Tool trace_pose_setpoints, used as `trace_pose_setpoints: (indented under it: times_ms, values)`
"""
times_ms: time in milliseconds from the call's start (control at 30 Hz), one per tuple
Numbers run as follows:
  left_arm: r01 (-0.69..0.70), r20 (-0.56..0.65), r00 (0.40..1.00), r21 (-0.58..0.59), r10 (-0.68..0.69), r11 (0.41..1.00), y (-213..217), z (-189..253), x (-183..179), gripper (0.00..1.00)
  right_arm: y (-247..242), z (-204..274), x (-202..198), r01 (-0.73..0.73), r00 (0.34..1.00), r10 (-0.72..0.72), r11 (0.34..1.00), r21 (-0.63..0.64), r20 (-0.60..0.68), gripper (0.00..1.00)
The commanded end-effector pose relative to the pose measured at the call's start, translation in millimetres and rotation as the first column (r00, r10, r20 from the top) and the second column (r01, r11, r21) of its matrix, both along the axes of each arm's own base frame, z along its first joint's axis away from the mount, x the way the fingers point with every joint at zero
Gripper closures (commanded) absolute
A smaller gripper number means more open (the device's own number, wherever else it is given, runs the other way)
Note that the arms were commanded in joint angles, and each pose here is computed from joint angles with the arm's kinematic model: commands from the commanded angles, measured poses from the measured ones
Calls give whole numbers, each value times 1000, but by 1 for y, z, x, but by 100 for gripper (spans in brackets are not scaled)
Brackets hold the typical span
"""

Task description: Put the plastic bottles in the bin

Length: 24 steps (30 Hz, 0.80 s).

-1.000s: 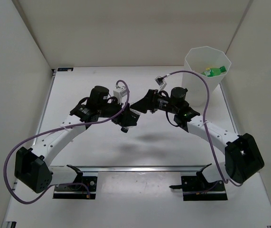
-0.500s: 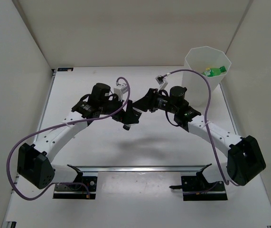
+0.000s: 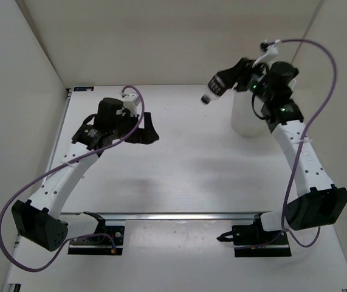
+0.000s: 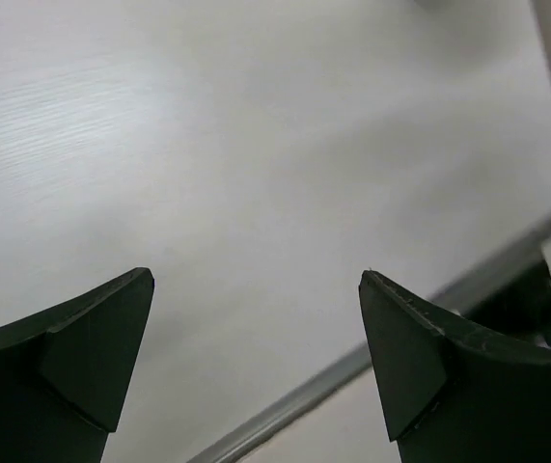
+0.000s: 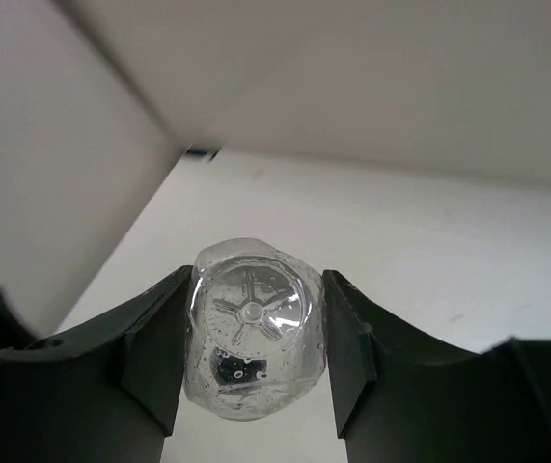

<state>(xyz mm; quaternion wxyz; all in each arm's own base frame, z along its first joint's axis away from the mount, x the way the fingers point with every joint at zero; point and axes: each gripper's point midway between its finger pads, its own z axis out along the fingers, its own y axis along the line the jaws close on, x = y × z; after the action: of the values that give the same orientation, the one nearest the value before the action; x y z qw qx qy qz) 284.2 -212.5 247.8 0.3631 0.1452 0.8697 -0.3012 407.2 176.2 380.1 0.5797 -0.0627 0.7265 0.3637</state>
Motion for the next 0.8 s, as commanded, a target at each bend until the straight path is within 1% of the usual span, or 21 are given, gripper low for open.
trace_pose_setpoints:
  times_ms: [0, 33, 67, 100, 133, 167, 233, 267, 300, 333, 400, 433, 467, 500, 533, 600, 667, 700, 733, 767]
  values:
    - [-381, -28, 919, 188, 393, 905, 87, -13, 24, 2, -65, 69, 23, 261, 949, -218, 948, -182, 228, 100]
    - [-434, -44, 891, 212, 452, 876, 101, -19, 27, 1, -84, 76, 34, 359, 920, -313, 914, -186, 237, 100]
    - [-485, -51, 858, 247, 511, 839, 120, -28, 29, 1, -107, 71, 49, 448, 885, -397, 868, -213, 244, 100]
    - [-541, -47, 816, 291, 576, 789, 136, -36, 29, 1, -133, 73, 59, 512, 852, -458, 831, -220, 252, 99]
    - [-552, -44, 806, 302, 590, 777, 138, -37, 31, 2, -151, 79, 64, 555, 825, -498, 803, -217, 266, 100]
    - [-574, -24, 789, 329, 614, 750, 145, -38, 33, 1, -162, 74, 74, 574, 815, -519, 787, -226, 259, 100]
    - [-565, -36, 794, 326, 607, 758, 142, -40, 35, 1, -191, 70, 87, 621, 782, -571, 749, -231, 249, 100]
    - [-552, -49, 806, 297, 589, 779, 138, -39, 36, 1, -202, 62, 97, 637, 770, -592, 732, -242, 236, 100]
    - [-548, -61, 814, 249, 577, 799, 134, -36, 39, 1, -206, 49, 106, 642, 767, -605, 722, -258, 214, 97]
    - [-552, -66, 813, 230, 579, 801, 134, -36, 42, 1, -217, 51, 106, 673, 739, -635, 690, -265, 225, 95]
    - [-554, -52, 817, 202, 574, 808, 134, -30, 44, 2, -225, 42, 110, 691, 721, -659, 666, -279, 214, 86]
    - [-569, -43, 809, 196, 586, 799, 137, -26, 47, 1, -226, 36, 111, 685, 726, -658, 670, -287, 199, 80]
    - [-563, -44, 813, 197, 581, 803, 136, -25, 48, 1, -227, 33, 110, 683, 728, -660, 670, -292, 186, 59]
    - [-550, -43, 822, 200, 568, 811, 135, -23, 47, 1, -227, 33, 110, 679, 732, -656, 676, -286, 185, 26]
    - [-548, -38, 825, 188, 563, 815, 132, -15, 48, 1, -226, 35, 108, 675, 735, -652, 679, -290, 184, 3]
    - [-543, -19, 831, 194, 556, 817, 133, -10, 48, 1, -223, 40, 105, 681, 729, -658, 674, -285, 186, 0]
    - [-542, -3, 834, 189, 552, 819, 134, -2, 47, 2, -224, 51, 95, 716, 695, -685, 630, -302, 219, 1]
    - [-540, 4, 836, 181, 548, 822, 133, 2, 45, 2, -218, 56, 86, 715, 696, -682, 626, -311, 226, 1]
    - [-551, 16, 830, 170, 557, 817, 136, 7, 45, 1, -219, 62, 76, 730, 679, -696, 610, -307, 233, 1]
    - [-553, 24, 830, 173, 558, 815, 137, 9, 42, 1, -212, 59, 66, 715, 692, -688, 615, -331, 217, 1]
